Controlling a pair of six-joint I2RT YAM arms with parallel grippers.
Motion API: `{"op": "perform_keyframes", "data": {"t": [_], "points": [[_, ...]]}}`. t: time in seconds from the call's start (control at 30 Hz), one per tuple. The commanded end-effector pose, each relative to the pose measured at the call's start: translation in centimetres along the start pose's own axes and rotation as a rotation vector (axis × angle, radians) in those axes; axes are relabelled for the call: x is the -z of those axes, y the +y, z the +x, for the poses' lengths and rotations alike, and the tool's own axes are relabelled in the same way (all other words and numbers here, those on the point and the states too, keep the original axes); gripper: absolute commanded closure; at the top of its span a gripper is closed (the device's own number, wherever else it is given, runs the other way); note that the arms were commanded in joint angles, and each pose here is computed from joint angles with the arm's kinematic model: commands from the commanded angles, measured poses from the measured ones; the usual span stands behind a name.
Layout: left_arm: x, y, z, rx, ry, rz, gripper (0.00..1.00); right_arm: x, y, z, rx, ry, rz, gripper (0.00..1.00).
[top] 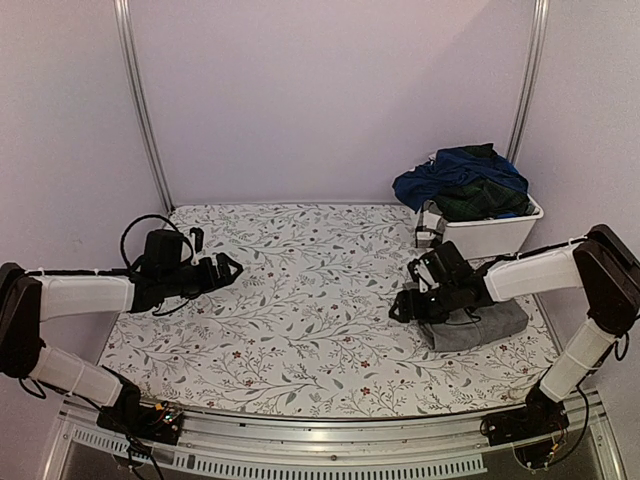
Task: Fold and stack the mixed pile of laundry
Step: Move the square-folded shirt to the center of the board, then pick up the crumpled T-shirt from the bin.
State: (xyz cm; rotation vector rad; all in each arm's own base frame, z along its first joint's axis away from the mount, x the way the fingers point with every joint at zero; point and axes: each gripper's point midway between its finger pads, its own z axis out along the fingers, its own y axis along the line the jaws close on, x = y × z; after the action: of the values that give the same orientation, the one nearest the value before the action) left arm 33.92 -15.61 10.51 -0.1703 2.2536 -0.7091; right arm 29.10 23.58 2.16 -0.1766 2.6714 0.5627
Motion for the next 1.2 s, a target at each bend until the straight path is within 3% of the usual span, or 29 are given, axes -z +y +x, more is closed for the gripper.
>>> {"op": "perform_keyframes", "data": {"t": [0.0,0.27,0.5,0.67,0.83,1.0,1.17], "points": [[-0.2,0.6,0.0,-0.006,0.001,-0.009,0.0,0.0,-7.4,4.6,-0.055,0.153,0.21,0.24],[-0.1,0.9,-0.1,-0.003,0.001,-0.018,0.0,1.3,-10.4,2.6,-0.099,0.106,0.234,0.24],[0.2,-0.1,-0.5,-0.039,0.002,0.021,0.0,2.6,-5.5,-0.1,0.031,0.07,0.099,0.25],[0.4,-2.2,-1.4,-0.094,0.005,0.096,0.0,9.4,3.7,-7.9,0.212,-0.14,-0.09,0.22],[0.8,-3.8,-1.7,-0.121,-0.007,0.14,0.0,18.0,8.5,-15.8,0.328,-0.396,-0.132,0.16],[1.4,-4.6,-2.8,-0.126,-0.039,0.143,0.0,22.3,6.5,-23.8,0.365,-0.591,0.045,0.03],[2.8,-5.0,-4.7,-0.131,-0.104,0.114,0.0,23.1,0.7,-30.8,0.289,-0.673,0.211,0.01]]}}
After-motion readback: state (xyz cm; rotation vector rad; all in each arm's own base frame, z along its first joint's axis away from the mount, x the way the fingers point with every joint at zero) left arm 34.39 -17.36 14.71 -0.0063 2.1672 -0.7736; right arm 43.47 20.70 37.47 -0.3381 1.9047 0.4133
